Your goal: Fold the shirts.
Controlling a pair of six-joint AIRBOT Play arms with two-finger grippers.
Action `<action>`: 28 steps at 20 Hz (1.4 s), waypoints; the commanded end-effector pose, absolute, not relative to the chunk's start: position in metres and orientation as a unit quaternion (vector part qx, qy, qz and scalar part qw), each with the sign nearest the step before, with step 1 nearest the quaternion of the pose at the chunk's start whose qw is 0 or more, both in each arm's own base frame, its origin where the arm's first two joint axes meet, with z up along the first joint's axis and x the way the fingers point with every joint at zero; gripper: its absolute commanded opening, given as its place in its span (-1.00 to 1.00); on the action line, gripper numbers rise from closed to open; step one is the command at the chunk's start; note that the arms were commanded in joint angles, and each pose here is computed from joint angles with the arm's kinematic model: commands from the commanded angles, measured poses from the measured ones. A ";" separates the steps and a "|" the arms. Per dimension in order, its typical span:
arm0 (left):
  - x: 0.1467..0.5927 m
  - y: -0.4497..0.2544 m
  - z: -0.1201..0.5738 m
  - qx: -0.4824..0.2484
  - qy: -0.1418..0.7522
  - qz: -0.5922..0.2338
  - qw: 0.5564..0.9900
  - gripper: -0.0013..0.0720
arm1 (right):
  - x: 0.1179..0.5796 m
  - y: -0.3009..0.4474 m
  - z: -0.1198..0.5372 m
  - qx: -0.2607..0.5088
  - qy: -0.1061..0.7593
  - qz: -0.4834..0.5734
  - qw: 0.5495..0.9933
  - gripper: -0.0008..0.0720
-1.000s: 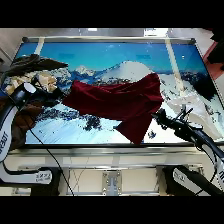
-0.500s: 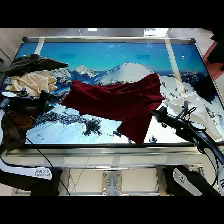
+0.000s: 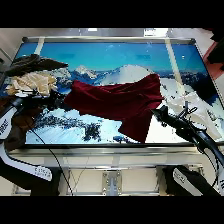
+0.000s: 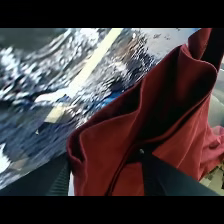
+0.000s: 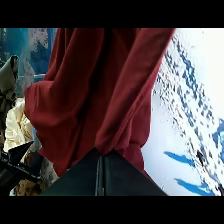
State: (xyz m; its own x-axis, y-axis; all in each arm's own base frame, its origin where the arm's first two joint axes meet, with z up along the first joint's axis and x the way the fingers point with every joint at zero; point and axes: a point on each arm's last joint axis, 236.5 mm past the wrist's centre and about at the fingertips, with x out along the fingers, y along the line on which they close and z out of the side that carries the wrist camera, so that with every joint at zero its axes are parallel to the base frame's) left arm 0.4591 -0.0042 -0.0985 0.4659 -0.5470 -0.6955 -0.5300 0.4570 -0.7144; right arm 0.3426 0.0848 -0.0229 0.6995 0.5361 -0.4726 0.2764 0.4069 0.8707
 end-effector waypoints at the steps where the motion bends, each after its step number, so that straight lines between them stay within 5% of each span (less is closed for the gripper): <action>1: 0.462 -0.015 -0.108 -0.509 0.521 -0.009 0.685 0.14 | 0.344 0.084 -0.022 0.540 0.375 0.087 0.748 -0.89; 3: 0.460 -0.027 -0.108 -0.492 0.529 -0.032 0.691 -0.93 | 0.344 0.085 -0.021 0.540 0.375 0.087 0.748 -0.89; 6: 0.479 -0.041 -0.061 -0.519 0.478 -0.109 0.700 -0.95 | 0.346 0.085 -0.010 0.544 0.359 0.098 0.752 -0.89; 9: 0.500 -0.034 0.082 -0.534 0.320 -0.246 0.743 -0.95 | 0.357 0.073 0.062 0.517 0.282 0.148 0.795 -0.89; 13: 0.429 -0.014 0.273 -0.432 0.149 -0.355 0.816 -0.95 | 0.331 0.046 0.224 0.412 0.123 0.204 0.879 -0.90; 17: 0.335 -0.023 0.390 -0.296 0.020 -0.326 0.898 -0.95 | 0.253 0.037 0.373 0.215 -0.037 0.139 0.966 -0.90; 22: 0.264 -0.035 0.492 -0.079 -0.088 -0.158 0.980 -0.95 | 0.204 0.036 0.476 0.009 -0.103 0.007 0.995 -0.90; 25: 0.244 -0.018 0.520 0.000 -0.092 -0.061 0.994 -0.95 | 0.214 0.022 0.511 0.007 -0.127 0.011 0.992 -0.90; 28: 0.264 0.011 0.498 -0.026 -0.042 -0.029 0.998 -0.96 | 0.251 -0.007 0.514 0.074 -0.119 0.052 0.989 -0.90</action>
